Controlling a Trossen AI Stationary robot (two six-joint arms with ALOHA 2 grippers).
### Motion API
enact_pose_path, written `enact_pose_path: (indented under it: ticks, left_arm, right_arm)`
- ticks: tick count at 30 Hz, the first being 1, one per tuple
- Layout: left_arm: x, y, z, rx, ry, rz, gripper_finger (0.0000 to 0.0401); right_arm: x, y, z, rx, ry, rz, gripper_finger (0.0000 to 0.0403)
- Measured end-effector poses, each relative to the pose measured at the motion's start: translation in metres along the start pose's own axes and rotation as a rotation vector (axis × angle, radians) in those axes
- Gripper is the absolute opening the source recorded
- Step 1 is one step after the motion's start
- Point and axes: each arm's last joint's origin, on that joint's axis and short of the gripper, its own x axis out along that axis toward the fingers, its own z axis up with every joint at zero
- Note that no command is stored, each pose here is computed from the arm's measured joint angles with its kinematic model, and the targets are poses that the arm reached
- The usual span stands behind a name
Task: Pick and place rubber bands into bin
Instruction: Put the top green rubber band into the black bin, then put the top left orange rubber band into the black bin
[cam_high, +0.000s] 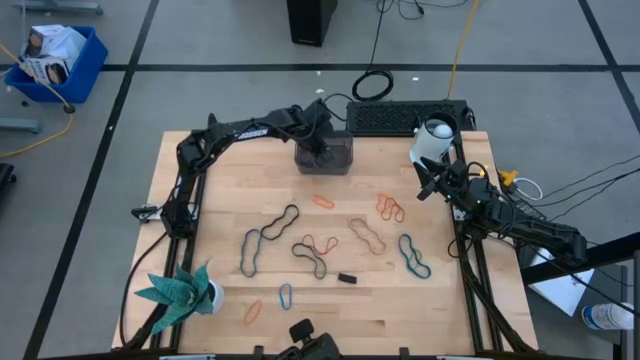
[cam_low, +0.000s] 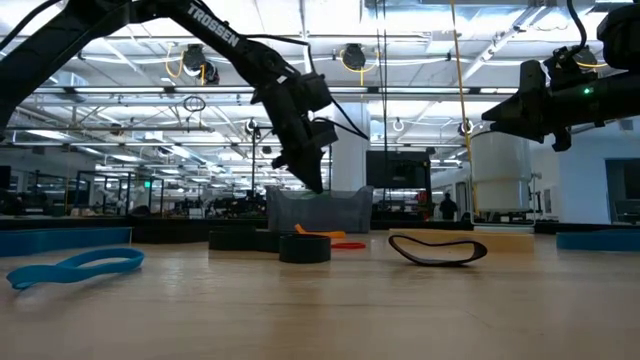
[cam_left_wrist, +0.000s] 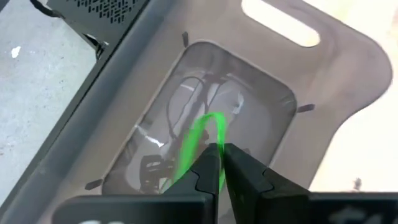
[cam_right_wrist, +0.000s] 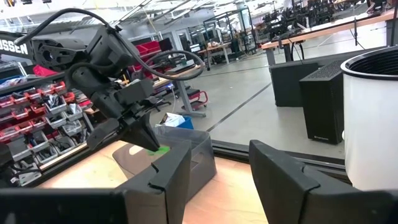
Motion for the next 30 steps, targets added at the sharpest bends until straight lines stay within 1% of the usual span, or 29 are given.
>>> enact_pose_path:
  ticks: [1, 7, 11, 18, 24, 28, 30]
  left_arm:
    - [0.000, -0.001, 0.000, 0.002, -0.004, 0.001, 0.0022]
    - [0.000, -0.002, 0.001, 0.003, -0.010, 0.085, 0.0009]
    - [0.001, -0.005, 0.001, 0.036, -0.008, 0.088, 0.0011]
    - [0.001, -0.011, 0.001, 0.072, -0.007, 0.088, 0.0050]
    - [0.001, -0.012, 0.001, 0.073, -0.007, 0.086, 0.0084]
    - [0.001, -0.012, 0.001, 0.073, -0.007, 0.087, 0.0102]
    - [-0.004, -0.012, 0.002, 0.085, -0.009, 0.087, 0.0109]
  right_arm:
    - [0.000, 0.000, 0.000, 0.000, 0.000, 0.000, 0.0155]
    - [0.000, 0.000, 0.000, 0.000, 0.000, 0.000, 0.0155]
    - [0.000, 0.000, 0.000, 0.000, 0.000, 0.000, 0.0155]
    - [0.000, 0.000, 0.000, 0.000, 0.000, 0.000, 0.0155]
    - [0.000, 0.000, 0.000, 0.000, 0.001, 0.000, 0.0155]
    - [0.000, 0.000, 0.000, 0.000, 0.001, 0.000, 0.0155]
    - [0.000, 0.000, 0.000, 0.000, 0.001, 0.000, 0.0155]
